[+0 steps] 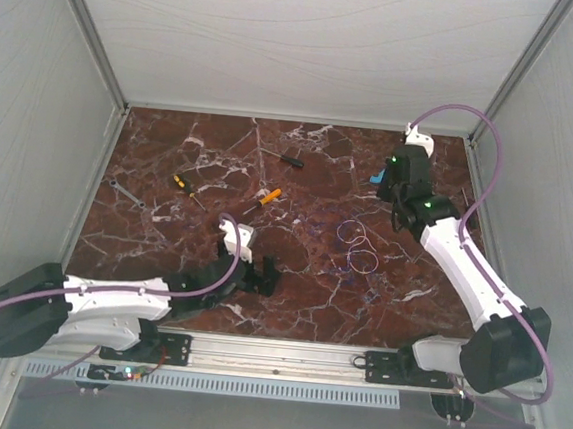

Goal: Zip-tie the wires
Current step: Place the cable at the center of the board.

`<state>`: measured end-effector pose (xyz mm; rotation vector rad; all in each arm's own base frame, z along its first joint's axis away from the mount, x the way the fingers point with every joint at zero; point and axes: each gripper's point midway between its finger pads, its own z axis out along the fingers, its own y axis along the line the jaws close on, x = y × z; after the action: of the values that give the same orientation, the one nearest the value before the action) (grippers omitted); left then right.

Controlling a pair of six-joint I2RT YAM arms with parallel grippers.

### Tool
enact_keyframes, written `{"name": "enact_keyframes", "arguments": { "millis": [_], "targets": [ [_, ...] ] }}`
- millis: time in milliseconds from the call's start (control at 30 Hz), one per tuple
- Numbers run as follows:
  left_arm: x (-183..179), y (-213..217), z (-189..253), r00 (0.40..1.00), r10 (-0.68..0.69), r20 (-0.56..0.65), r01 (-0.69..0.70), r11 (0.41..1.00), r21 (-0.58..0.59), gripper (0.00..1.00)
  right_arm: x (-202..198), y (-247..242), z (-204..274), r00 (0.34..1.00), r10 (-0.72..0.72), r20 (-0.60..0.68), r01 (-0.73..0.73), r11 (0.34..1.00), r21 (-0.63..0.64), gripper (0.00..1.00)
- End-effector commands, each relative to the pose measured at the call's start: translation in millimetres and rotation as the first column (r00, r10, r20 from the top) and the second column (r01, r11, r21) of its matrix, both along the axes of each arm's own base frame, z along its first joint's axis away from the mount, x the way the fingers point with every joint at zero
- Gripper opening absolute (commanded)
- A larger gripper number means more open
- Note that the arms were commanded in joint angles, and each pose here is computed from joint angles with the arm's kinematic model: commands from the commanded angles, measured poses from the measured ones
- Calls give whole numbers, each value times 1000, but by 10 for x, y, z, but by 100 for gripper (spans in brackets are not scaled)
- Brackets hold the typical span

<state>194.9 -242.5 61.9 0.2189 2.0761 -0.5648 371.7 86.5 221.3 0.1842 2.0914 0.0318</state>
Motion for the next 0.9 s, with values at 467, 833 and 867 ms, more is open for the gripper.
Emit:
{"name": "enact_keyframes", "arguments": {
  "millis": [467, 833, 867],
  "targets": [
    [42, 119, 44, 998, 56, -1, -56, 998, -14, 100, 595, -220, -473, 996, 7, -91, 6, 990, 139, 0],
    [76, 291, 33, 991, 127, -30, -127, 992, 29, 100, 818, -428, -650, 988, -48, -144, 72, 984, 164, 42],
    [84, 308, 35, 990, 135, -35, -134, 990, 34, 100, 827, -422, -639, 989, -44, -142, 69, 982, 175, 47]
  ]
}}
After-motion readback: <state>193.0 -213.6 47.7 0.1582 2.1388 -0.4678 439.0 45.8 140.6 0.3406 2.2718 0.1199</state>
